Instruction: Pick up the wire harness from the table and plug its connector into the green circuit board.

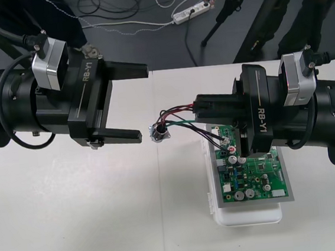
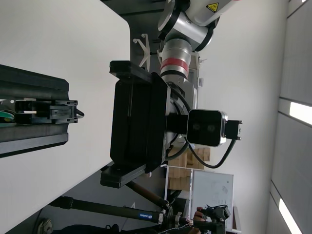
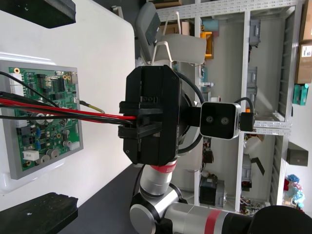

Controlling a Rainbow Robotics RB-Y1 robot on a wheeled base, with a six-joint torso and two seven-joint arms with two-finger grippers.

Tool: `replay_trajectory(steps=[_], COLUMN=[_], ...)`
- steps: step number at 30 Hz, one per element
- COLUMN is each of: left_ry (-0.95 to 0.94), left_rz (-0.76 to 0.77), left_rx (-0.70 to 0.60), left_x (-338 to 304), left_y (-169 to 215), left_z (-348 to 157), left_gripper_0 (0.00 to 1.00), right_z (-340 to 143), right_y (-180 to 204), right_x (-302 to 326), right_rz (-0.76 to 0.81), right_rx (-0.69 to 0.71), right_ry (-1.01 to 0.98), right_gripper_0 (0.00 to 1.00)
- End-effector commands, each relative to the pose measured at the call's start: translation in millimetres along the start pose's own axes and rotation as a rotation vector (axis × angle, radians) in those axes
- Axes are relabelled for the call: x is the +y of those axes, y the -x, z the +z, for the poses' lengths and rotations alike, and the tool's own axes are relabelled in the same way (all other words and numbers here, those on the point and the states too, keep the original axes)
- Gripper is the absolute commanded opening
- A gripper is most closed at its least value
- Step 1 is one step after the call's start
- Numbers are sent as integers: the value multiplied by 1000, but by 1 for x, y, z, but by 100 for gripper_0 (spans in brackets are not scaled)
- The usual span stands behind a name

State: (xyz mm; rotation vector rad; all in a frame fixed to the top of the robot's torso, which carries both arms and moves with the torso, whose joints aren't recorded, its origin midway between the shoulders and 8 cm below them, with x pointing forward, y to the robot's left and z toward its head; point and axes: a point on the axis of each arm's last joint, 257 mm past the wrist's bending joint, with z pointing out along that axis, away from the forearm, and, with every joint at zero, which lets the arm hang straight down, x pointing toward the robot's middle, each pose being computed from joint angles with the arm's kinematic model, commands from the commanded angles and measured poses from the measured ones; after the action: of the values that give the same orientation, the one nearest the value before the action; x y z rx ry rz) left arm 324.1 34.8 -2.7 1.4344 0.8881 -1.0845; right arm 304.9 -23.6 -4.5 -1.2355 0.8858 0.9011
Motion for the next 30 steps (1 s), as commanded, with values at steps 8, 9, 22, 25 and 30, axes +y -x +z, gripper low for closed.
replay_trajectory(steps=[8,9,22,25,30], left_ry=[-41,-41,-42,-40,-41], left_rz=[14,9,-1,-2,10], left_rx=[-32,-33,-35,-35,-22], left_x=[3,3,7,7,9], left_y=[19,18,17,18,17], left_z=[40,43,66,67,67], left_gripper_0=[100,100,100,100,100], right_z=[8,8,8,7,7], right_y=[10,10,12,12,12], right_x=[8,8,9,8,8], right_rz=[-52,-50,-59,-62,-60], right_rx=[-24,-24,-31,-30,-32], right_ry=[10,10,12,10,9], right_gripper_0=[1,1,1,1,1])
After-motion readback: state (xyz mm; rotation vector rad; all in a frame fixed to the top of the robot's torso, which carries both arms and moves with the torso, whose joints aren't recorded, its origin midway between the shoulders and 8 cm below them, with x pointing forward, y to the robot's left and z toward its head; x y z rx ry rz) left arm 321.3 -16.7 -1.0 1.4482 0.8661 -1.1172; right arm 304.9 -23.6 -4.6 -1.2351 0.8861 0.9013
